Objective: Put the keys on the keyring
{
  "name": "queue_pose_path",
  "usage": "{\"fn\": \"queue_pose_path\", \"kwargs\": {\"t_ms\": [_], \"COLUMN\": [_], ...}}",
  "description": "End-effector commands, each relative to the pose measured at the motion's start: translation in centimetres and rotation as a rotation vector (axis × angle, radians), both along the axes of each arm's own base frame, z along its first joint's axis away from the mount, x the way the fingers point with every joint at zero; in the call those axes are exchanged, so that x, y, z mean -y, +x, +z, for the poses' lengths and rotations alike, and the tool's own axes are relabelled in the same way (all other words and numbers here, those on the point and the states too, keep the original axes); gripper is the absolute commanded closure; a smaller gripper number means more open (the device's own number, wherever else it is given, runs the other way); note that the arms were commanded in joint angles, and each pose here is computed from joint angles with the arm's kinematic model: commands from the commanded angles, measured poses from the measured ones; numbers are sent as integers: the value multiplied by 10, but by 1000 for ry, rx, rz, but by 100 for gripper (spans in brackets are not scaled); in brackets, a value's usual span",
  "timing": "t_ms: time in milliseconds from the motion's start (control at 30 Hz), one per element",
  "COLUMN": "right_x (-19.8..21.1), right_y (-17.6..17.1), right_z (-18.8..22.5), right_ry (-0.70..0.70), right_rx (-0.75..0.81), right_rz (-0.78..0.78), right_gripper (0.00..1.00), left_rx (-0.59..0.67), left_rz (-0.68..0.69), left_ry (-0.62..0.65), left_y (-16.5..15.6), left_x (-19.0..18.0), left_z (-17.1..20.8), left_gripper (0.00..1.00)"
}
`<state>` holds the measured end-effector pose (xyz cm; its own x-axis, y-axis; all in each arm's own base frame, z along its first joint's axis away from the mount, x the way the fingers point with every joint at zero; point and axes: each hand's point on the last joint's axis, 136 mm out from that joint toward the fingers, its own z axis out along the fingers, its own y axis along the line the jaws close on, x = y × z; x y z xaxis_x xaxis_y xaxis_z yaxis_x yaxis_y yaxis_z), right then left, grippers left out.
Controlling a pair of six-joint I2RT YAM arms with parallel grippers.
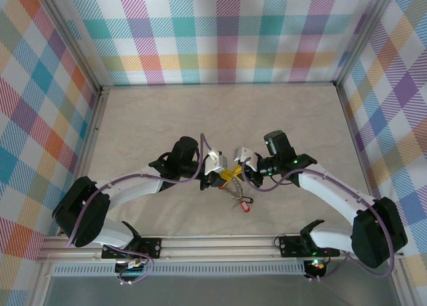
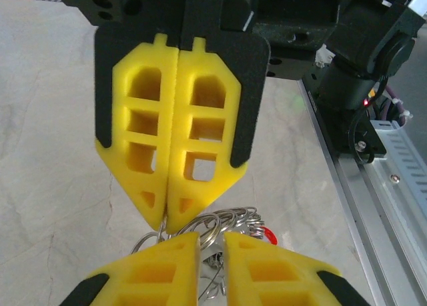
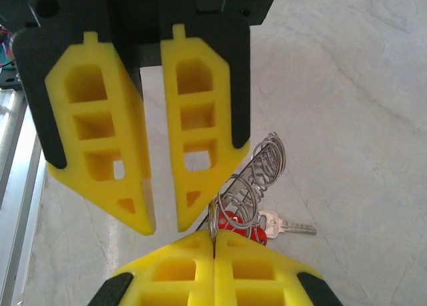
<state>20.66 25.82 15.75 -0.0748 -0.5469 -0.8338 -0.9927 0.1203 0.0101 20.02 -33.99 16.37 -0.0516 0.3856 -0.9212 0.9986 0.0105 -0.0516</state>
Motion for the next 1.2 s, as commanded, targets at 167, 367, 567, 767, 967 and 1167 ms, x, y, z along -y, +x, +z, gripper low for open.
{"fn": "queue_pose_path", "kwargs": {"t_ms": [167,367,567,767,967,1167], "right_x": [-7,-7,-5,-7,-7,-6], "right_y": [-7,-8,-10,-13,-12,-13], "right_z": [15,14,10,7,7,8], "right_ry": [61,55,41,36,34,36], "right_rx": [46,53,62,72,76,82], "right_rz": [65,68,81,94,93,94], "right_gripper": [100,100,100,100,100,100], "left_rx": [74,109,143,161,148,116], "left_rz": [-53,-53,7,41,32,-24], "left_ry": [36,73,43,-5,10,47], "left_y": [-2,0,6,10,12,9], "left_x": [6,2,-9,-15,-12,-8], "left_z": [2,-1,9,19,15,3], "left_gripper": [87,93,75,72,72,73]}}
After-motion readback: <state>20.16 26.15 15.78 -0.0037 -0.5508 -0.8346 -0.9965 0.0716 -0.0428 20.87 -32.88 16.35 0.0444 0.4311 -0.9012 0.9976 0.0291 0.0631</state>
